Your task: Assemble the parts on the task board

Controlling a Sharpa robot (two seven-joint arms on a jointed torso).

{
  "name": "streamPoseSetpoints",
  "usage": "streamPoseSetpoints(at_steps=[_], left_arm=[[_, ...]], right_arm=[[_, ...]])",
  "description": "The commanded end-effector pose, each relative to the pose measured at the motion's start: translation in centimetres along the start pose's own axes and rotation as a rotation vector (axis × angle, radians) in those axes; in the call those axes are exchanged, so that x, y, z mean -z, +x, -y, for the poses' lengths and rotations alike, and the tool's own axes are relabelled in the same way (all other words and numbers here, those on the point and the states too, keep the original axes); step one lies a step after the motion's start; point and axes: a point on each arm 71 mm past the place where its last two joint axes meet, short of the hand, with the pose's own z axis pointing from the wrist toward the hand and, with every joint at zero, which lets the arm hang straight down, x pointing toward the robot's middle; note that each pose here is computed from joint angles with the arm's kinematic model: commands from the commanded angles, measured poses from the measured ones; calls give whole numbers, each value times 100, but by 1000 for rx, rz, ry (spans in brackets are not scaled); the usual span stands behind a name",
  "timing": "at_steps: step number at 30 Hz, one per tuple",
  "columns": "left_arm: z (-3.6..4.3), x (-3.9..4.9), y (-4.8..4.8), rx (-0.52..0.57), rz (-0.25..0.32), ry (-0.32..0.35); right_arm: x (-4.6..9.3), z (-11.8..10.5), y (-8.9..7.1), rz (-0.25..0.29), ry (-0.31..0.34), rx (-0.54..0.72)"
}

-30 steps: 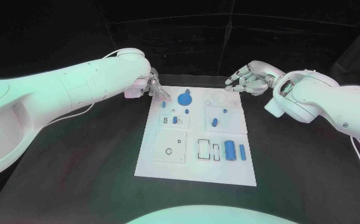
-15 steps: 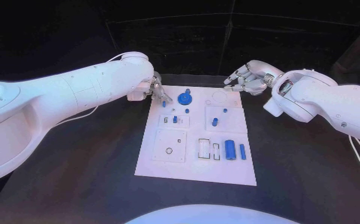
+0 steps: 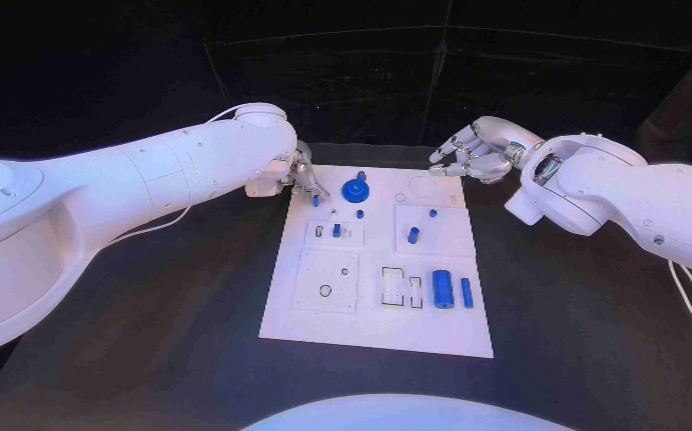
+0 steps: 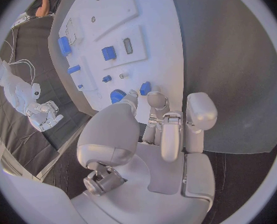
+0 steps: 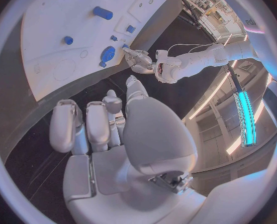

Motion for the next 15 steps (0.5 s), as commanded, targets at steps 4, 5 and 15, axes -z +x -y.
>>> streamPoseSetpoints(at_steps=[4,5,15], left_arm=[[31,7,-13,-1,14,30],[35,8,-13,0,16,35],[57,17,-30,19,50,80]], right_arm=[[-6,-14,-4,-3,-9,2],[-7,-13,-5,-3,-9,2],[-18,-13,-3,-4,-9,2]])
